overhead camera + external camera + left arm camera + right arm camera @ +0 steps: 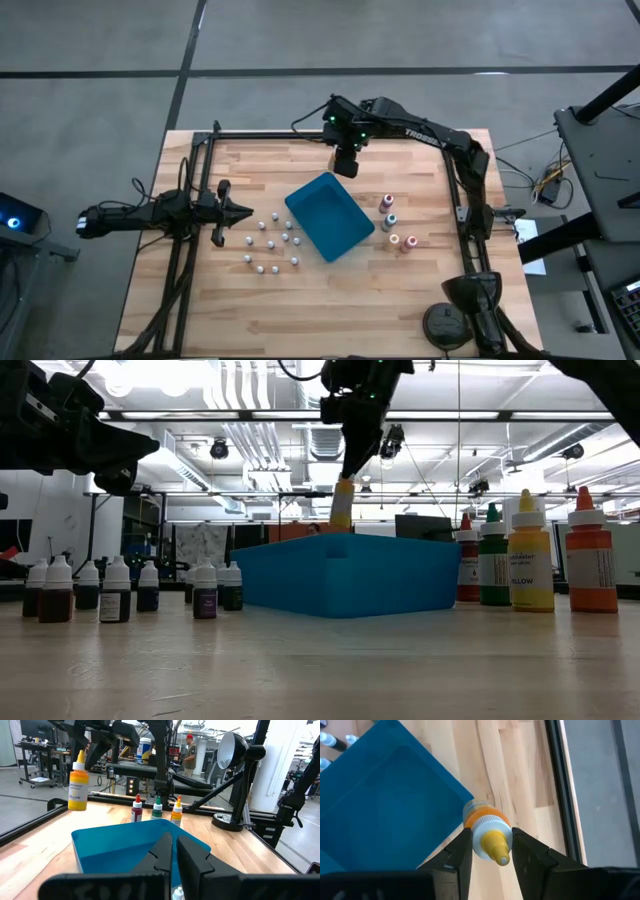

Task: Pick & Place food coloring
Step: Put the yellow food coloring bottle into the blue bin

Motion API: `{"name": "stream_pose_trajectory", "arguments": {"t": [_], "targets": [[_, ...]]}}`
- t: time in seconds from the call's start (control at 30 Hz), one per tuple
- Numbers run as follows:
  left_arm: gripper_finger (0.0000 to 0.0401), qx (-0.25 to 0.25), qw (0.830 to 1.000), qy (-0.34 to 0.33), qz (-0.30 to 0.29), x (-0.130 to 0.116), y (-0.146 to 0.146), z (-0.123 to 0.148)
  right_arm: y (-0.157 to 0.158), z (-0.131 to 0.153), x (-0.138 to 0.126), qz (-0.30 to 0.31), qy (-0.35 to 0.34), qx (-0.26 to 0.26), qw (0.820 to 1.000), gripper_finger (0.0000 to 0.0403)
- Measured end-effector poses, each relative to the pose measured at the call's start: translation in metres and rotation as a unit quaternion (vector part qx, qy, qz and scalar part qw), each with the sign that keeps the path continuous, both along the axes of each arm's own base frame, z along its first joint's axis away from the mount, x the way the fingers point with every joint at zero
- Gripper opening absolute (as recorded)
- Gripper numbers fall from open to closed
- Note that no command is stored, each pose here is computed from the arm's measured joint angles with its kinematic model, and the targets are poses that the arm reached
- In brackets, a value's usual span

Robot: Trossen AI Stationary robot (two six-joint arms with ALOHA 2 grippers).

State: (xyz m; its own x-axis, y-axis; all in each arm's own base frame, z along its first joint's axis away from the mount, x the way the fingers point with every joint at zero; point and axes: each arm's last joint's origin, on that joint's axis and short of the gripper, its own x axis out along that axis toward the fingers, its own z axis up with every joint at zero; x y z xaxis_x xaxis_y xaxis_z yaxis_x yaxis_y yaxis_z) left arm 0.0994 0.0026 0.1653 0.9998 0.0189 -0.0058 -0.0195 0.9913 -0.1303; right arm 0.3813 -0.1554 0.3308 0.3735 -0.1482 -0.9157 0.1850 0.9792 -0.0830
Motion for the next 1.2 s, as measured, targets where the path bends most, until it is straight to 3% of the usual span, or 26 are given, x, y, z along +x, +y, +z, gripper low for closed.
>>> {"name": "stream_pose_trajectory", "arguments": {"t": [0.33,1.2], "targets": [[0.0,0.0,1.0,0.0,0.0,0.0,0.0,0.0,0.007,-0.005,0.023,0.018,-0.006,0.0,1.0,0.0105],[0.0,0.0,1.0,0.0,0.0,0.0,0.0,0.0,0.015,-0.012,0.026,0.029,0.009,0.004,1.0,0.0107]]}}
